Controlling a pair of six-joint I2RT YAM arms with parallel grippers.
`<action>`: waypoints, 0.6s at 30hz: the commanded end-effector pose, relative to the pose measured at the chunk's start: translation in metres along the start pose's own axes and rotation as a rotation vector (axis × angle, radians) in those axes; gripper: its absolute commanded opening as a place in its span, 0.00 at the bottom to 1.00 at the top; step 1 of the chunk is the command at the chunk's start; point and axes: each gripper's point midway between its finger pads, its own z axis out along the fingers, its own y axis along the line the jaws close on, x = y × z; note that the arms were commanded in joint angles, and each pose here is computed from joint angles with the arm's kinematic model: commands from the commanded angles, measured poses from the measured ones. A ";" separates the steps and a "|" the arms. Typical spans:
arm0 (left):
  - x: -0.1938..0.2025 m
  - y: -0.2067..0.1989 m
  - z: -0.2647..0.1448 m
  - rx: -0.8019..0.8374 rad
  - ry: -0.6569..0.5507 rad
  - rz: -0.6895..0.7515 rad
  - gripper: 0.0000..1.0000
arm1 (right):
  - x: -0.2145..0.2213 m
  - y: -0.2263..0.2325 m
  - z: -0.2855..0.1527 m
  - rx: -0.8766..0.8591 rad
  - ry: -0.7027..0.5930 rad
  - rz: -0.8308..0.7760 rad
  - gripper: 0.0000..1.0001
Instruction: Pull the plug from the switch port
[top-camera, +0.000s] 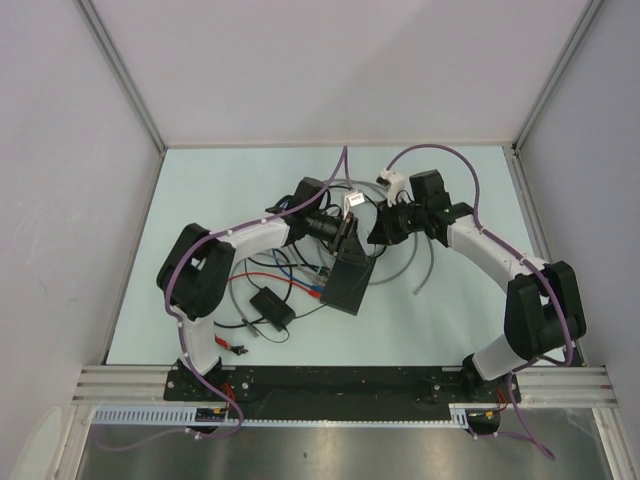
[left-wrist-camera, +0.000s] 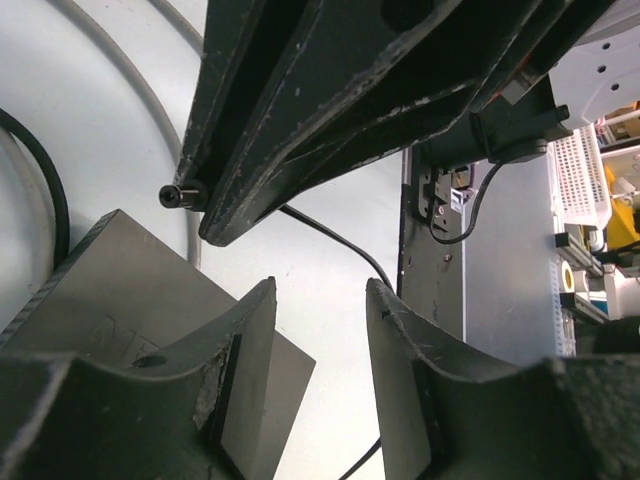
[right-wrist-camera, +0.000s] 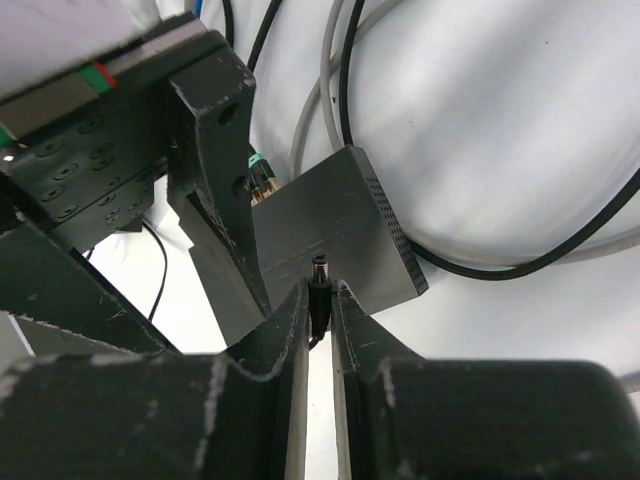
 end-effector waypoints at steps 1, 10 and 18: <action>-0.025 0.002 0.000 -0.048 -0.043 0.051 0.45 | -0.018 -0.002 0.002 0.028 -0.039 -0.050 0.00; -0.018 -0.007 0.005 0.052 -0.039 -0.036 0.56 | -0.013 -0.001 0.010 0.052 -0.017 -0.090 0.00; -0.018 0.000 0.011 0.007 -0.033 -0.035 0.55 | -0.023 0.000 0.010 0.069 -0.057 -0.061 0.00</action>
